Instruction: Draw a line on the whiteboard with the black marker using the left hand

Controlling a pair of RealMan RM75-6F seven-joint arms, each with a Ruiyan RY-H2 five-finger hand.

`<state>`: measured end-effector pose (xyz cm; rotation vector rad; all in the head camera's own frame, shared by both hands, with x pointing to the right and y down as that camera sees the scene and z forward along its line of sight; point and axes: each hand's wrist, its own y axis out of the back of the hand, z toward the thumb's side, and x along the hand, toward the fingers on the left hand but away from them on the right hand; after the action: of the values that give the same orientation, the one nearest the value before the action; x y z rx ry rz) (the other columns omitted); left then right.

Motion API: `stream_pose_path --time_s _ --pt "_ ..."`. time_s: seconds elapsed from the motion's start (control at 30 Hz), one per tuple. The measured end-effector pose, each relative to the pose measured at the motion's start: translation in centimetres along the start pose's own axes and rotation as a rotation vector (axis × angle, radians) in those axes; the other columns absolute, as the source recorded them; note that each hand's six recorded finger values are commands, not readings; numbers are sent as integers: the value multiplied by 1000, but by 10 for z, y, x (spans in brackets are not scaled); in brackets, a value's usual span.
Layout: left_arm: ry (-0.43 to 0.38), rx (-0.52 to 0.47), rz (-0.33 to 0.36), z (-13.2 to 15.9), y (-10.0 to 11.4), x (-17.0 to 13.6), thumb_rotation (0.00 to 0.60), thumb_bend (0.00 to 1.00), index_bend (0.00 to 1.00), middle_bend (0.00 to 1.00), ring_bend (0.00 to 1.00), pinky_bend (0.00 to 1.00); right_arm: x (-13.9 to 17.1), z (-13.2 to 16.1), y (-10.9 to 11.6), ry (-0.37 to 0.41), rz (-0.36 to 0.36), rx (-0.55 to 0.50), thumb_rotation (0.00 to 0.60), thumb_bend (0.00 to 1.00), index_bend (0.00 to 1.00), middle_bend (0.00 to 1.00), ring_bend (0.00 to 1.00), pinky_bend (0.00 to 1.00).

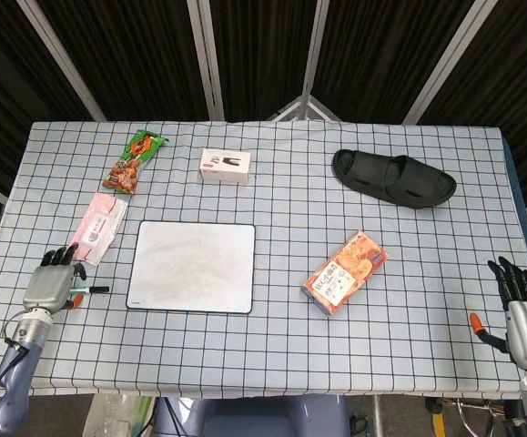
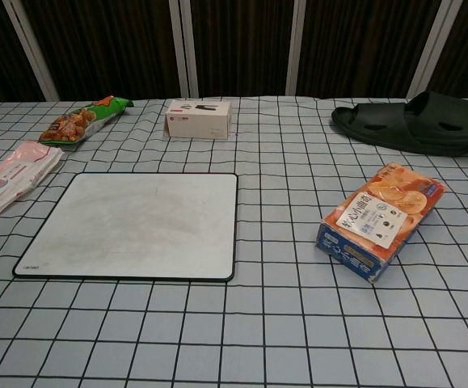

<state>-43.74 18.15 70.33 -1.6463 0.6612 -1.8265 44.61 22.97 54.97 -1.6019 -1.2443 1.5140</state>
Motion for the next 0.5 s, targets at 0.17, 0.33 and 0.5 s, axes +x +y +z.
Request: stream_pose_path --time_s 0.17,0.33,0.5 --pt "-6 4 8 6 -2 1 600 440 444 0 0 0 0 0 0 1 -1 -3 600 344 0 0 0 0" --pt "-7 11 8 8 -5 1 600 439 459 0 0 0 0 -1 1 -1 -4 -5 600 343 0 0 0 0" --pt "-7 19 0 9 -9 1 600 439 472 0 0 0 1 -1 1 -3 -5 -7 600 344 0 0 0 0"
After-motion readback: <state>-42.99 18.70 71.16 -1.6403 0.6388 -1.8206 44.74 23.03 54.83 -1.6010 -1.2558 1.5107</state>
